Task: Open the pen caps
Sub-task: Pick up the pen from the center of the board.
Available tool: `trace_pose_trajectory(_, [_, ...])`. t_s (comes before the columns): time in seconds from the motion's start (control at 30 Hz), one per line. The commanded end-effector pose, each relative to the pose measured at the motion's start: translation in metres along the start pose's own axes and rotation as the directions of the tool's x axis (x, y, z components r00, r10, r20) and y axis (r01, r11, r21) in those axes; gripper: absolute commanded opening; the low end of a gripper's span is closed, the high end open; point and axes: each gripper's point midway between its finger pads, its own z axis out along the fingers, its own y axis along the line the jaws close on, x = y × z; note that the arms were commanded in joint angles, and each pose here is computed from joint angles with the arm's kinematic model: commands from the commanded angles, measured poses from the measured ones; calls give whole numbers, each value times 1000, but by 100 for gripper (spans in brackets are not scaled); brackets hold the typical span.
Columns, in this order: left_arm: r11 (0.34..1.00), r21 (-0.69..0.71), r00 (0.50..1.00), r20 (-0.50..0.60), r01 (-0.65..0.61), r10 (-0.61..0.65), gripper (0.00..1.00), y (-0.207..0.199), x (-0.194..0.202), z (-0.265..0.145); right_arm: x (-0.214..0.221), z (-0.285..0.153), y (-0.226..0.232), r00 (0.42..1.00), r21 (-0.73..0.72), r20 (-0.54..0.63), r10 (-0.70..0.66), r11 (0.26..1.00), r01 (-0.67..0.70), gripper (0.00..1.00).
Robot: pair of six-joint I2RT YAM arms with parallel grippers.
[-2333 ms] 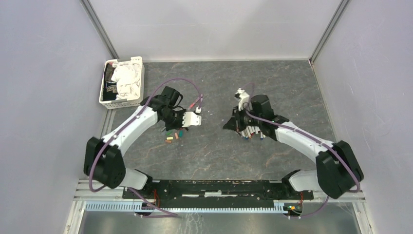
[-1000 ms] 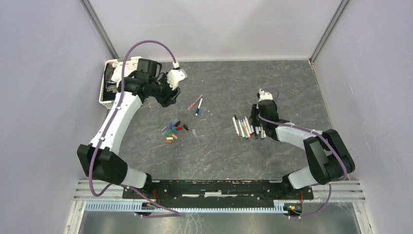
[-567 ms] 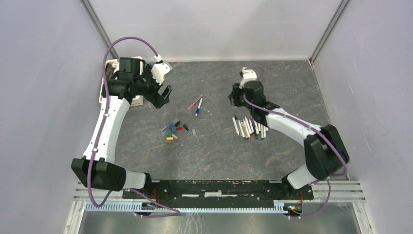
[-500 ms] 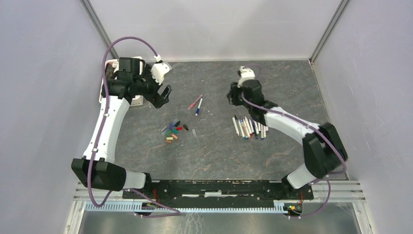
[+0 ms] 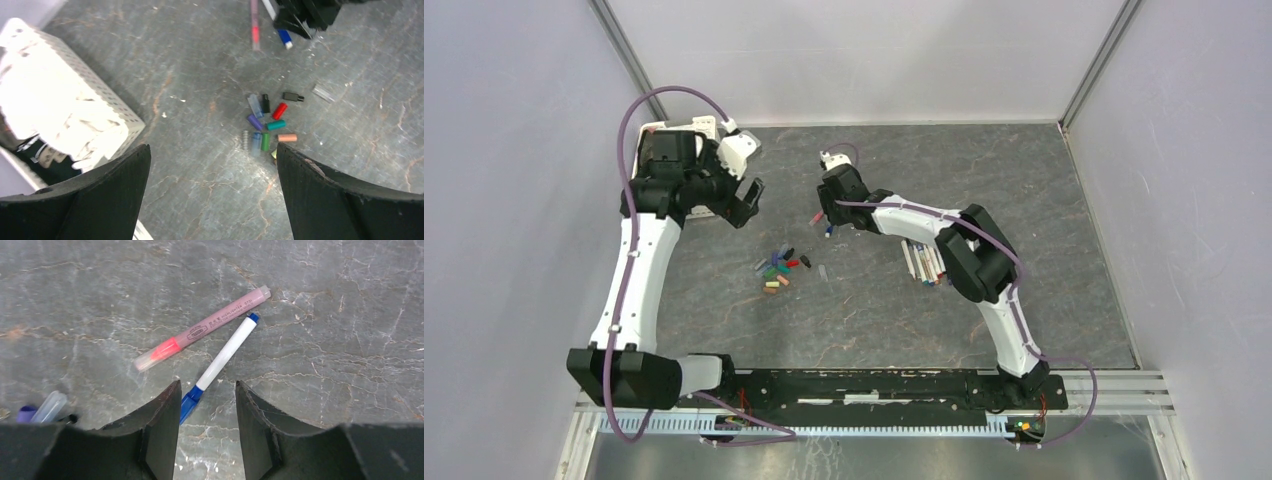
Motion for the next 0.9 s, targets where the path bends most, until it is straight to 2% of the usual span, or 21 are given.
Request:
trace_pose_trajectory(0.0, [993,-111,995,98,30,-19,100,18,-19,-21,-10,9,-5,1000,78,11,19,997,-19,49])
trace_pose_trajectory(0.3, [999,-52,995,97,-7,12,100,3,-16,-26,12,24,-19,1000,152,-28,-14,988,18,42])
trace_pose_trajectory(0.53, [1000,-3,997,82,-1,2,100,-5,-12,-22,19,11,-36,997,201,-53,-54,978,64,20])
trace_pose_trajectory(0.63, [1000,28,996,90,3,-6,100,-11,-13,-22,24,4,-46,998,201,-60,-33,979,44,15])
trace_pose_trajectory(0.73, [997,70,995,93,12,-19,100,-18,-15,-22,24,-5,-52,998,160,-53,38,987,-29,8])
trace_pose_trajectory(0.87, [992,126,997,75,23,-33,100,-24,-18,-24,-6,-36,-42,986,2,86,144,989,-145,1])
